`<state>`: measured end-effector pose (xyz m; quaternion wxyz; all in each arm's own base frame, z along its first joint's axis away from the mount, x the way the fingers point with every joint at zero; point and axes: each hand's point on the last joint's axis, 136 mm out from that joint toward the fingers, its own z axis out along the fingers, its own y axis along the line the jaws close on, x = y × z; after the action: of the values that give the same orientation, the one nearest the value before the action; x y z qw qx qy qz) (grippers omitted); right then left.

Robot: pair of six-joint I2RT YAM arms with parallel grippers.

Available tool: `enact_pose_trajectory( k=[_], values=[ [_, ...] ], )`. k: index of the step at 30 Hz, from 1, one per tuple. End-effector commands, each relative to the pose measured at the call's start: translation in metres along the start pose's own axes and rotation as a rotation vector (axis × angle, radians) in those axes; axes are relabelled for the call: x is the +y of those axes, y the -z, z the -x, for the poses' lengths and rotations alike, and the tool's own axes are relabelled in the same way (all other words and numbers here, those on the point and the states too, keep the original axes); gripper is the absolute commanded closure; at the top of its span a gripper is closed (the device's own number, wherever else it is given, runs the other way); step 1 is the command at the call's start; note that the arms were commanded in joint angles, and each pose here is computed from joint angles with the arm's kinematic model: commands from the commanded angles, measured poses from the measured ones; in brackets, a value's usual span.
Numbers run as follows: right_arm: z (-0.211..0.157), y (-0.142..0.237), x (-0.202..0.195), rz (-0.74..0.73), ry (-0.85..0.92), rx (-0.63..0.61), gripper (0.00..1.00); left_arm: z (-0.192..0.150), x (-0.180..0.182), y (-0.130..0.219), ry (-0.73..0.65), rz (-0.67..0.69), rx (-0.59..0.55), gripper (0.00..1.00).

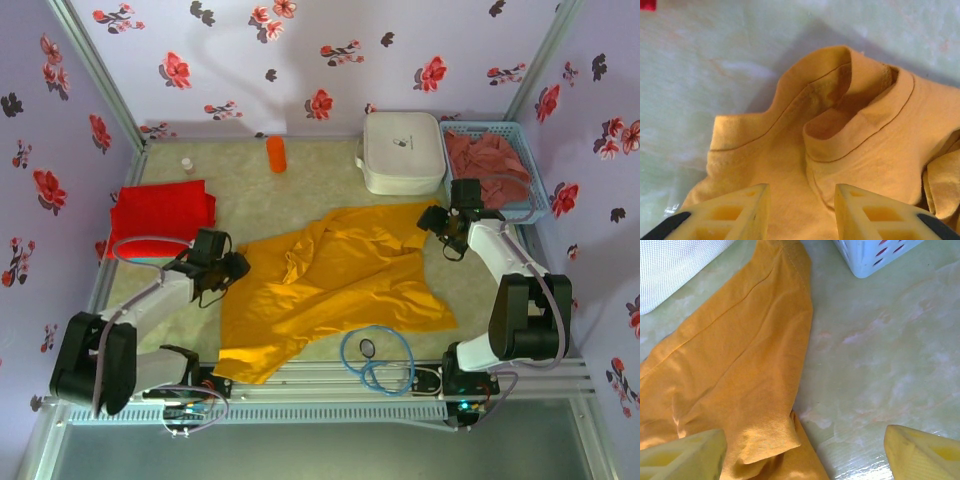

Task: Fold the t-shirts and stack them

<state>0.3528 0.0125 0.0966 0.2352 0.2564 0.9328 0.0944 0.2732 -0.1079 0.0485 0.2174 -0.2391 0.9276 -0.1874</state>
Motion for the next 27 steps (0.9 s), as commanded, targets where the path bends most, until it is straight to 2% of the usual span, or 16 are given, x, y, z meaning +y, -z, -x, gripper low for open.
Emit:
enact_pose_trajectory(
  k=[1, 11, 15, 21, 22, 24, 27],
  values=[
    [-0.004, 0.0, -0.005, -0.007, 0.001, 0.014, 0.18, 0.006, -0.019, -0.003, 0.025, -0.079, 0.008, 0.61],
    [-0.003, 0.0, -0.004, -0.006, 0.0, 0.015, 0.18, 0.007, -0.089, -0.002, 0.016, -0.277, 0.036, 0.59],
    [-0.003, 0.0, -0.003, -0.002, 0.001, 0.014, 0.18, -0.007, -0.119, -0.012, -0.015, -0.315, 0.087, 0.55],
    [-0.003, 0.001, -0.004, -0.004, 0.004, 0.013, 0.18, -0.026, -0.14, -0.034, -0.062, -0.309, 0.141, 0.55],
    [-0.002, 0.002, -0.003, -0.001, 0.005, 0.01, 0.18, -0.027, -0.145, -0.037, -0.071, -0.314, 0.144, 0.58],
    [-0.003, 0.001, -0.003, -0.001, 0.005, 0.014, 0.18, -0.032, -0.158, -0.038, -0.11, -0.327, 0.154, 0.73],
    [-0.003, 0.001, -0.003, -0.002, 0.007, 0.014, 0.18, -0.043, -0.179, -0.034, -0.211, -0.324, 0.178, 0.83]
  ],
)
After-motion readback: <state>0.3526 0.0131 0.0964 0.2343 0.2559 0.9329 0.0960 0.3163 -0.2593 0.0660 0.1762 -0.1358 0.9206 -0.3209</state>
